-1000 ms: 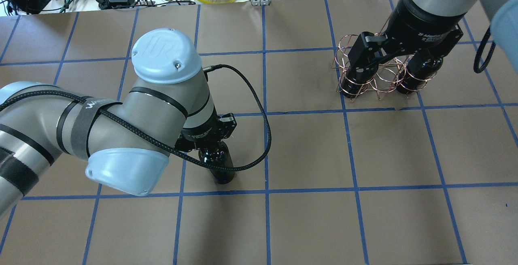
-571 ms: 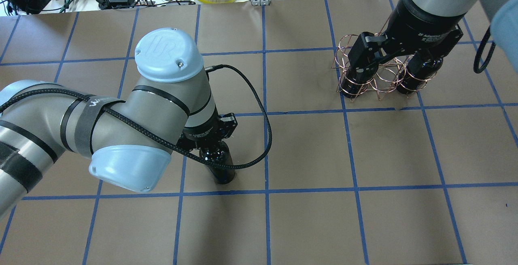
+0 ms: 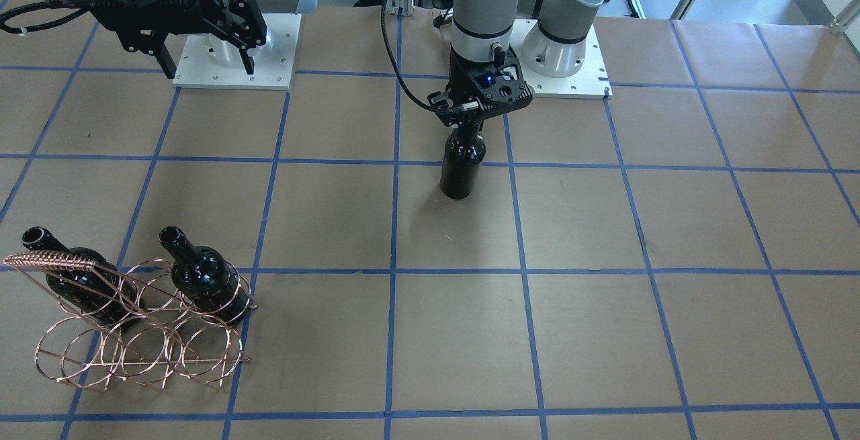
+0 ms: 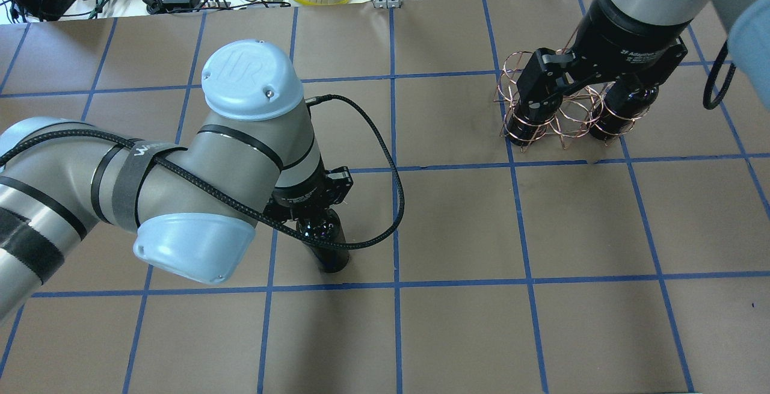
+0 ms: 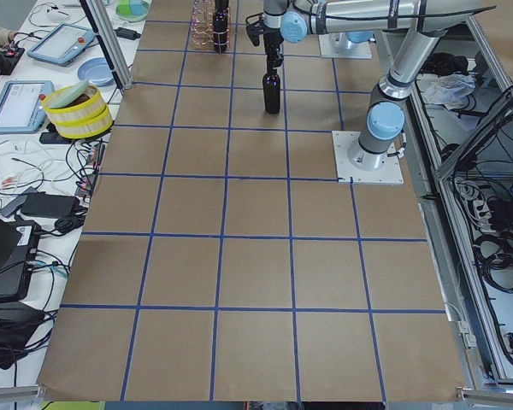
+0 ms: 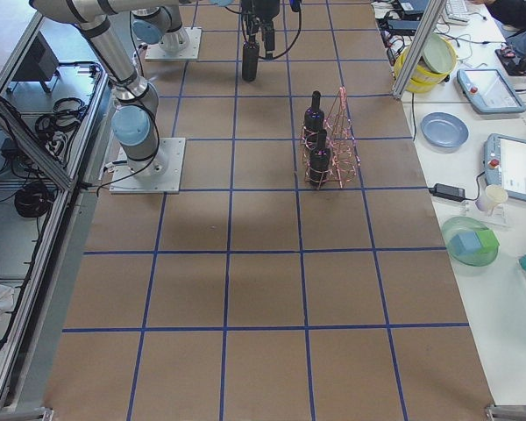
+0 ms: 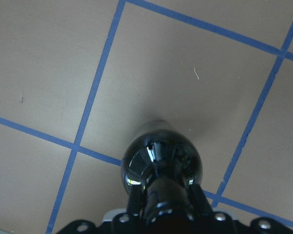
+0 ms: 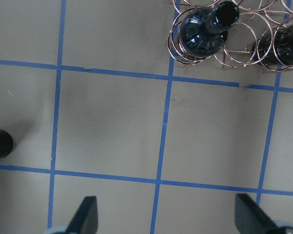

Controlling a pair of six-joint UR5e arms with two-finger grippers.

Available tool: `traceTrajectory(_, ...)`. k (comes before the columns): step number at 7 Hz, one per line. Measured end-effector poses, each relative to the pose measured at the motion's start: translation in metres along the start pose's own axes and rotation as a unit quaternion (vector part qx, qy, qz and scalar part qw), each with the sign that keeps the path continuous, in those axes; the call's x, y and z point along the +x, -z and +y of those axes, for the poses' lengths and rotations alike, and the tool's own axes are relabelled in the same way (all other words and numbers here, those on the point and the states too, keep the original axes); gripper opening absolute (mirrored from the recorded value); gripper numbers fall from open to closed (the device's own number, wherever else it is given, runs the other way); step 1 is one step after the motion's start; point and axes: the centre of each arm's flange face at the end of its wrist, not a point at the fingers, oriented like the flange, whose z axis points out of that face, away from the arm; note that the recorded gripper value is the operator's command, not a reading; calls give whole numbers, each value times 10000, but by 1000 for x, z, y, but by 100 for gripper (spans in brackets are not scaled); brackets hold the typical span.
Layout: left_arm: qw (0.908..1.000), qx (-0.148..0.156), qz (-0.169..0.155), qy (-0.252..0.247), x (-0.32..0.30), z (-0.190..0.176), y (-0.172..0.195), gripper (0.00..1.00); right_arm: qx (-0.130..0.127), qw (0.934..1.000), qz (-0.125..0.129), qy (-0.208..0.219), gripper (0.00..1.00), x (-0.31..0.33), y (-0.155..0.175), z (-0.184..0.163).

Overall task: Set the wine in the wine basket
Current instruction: 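Tilt the bottle upright and set it down with the left gripper, then release the bottle and raise the left gripper away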

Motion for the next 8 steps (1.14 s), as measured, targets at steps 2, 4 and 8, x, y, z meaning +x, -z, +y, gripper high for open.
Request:
traceTrajectory(2,10000,-24,1,9,0,0,0,89,0,10000,0,1,100,0,0,0)
traceTrajectory(4,10000,23,53,-10,2,-2,7,100,3,10000,-5,1,100,0,0,0)
traceTrajectory(8,9966,655,436,-250,-49,-95,94,100,30,10000,-10,-24,100,-2,3,2)
